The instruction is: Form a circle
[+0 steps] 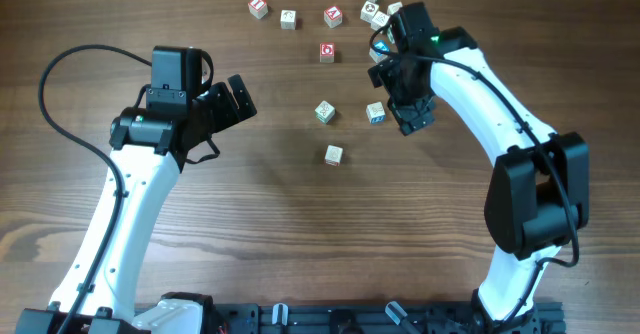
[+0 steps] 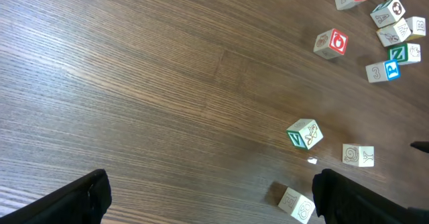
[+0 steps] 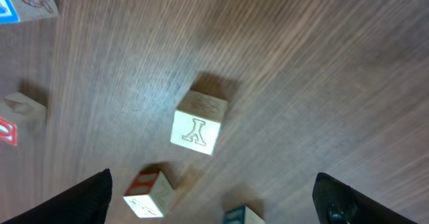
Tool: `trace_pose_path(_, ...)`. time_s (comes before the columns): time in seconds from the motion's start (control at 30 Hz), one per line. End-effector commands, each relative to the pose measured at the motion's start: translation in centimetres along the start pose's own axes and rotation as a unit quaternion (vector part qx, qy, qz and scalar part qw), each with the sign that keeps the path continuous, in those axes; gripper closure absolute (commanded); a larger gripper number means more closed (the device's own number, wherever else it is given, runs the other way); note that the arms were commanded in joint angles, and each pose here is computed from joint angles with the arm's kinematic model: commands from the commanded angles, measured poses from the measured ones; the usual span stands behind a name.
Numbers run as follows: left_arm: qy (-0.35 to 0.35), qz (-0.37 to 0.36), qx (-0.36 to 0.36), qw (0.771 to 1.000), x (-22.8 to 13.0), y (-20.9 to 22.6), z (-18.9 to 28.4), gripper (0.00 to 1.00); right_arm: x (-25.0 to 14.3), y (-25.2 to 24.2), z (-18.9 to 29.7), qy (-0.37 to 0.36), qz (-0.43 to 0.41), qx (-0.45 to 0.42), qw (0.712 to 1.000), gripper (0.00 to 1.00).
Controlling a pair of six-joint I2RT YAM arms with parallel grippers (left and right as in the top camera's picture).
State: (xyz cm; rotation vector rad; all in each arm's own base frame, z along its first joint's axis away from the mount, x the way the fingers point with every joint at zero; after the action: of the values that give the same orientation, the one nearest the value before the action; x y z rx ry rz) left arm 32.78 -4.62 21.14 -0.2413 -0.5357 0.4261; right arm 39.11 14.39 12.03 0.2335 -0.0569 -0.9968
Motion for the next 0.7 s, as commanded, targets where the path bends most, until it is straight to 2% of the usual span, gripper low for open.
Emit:
trace_pose_path(0.0, 0.001, 0.007, -0.003, 1.000, 0.2, 0.0, -0.1, 0.00, -0.1, -0.4, -1.7, 0.007, -0.039, -0.010, 0.999, 0.05)
trace_pose_path(0.13, 0.001, 0.007, -0.003, 1.000, 0.2, 0.0, -0.1, 0.00, -0.1, 0.1, -4.6, 0.028, -0.043, -0.011, 0.999, 0.06)
trace_pose_path(0.27, 0.001, 0.007, -0.003, 1.000, 0.2, 0.0, -0.1, 0.00, -0.4, 0.1, -6.9, 0.054, -0.045, -0.017, 0.997, 0.12)
trace_pose_path(0.67, 0.001, 0.007, -0.003, 1.000, 0.2, 0.0, -0.1, 0.00, 1.0, -0.6, -7.5, 0.004, -0.021, -0.038, 0.999, 0.40)
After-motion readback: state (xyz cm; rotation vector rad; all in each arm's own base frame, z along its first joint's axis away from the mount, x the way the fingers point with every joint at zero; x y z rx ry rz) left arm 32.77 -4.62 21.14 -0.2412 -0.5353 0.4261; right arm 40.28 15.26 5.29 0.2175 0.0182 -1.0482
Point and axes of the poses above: each gripper's point midway between its finger pads, its own z axis back along the fingers, its own y axis along the line the jaws close on, x = y × z, the point moved 5 cm from there along z, back along the fingers, and after that the axes turned 3 degrees about z, right-handed, at the moved point
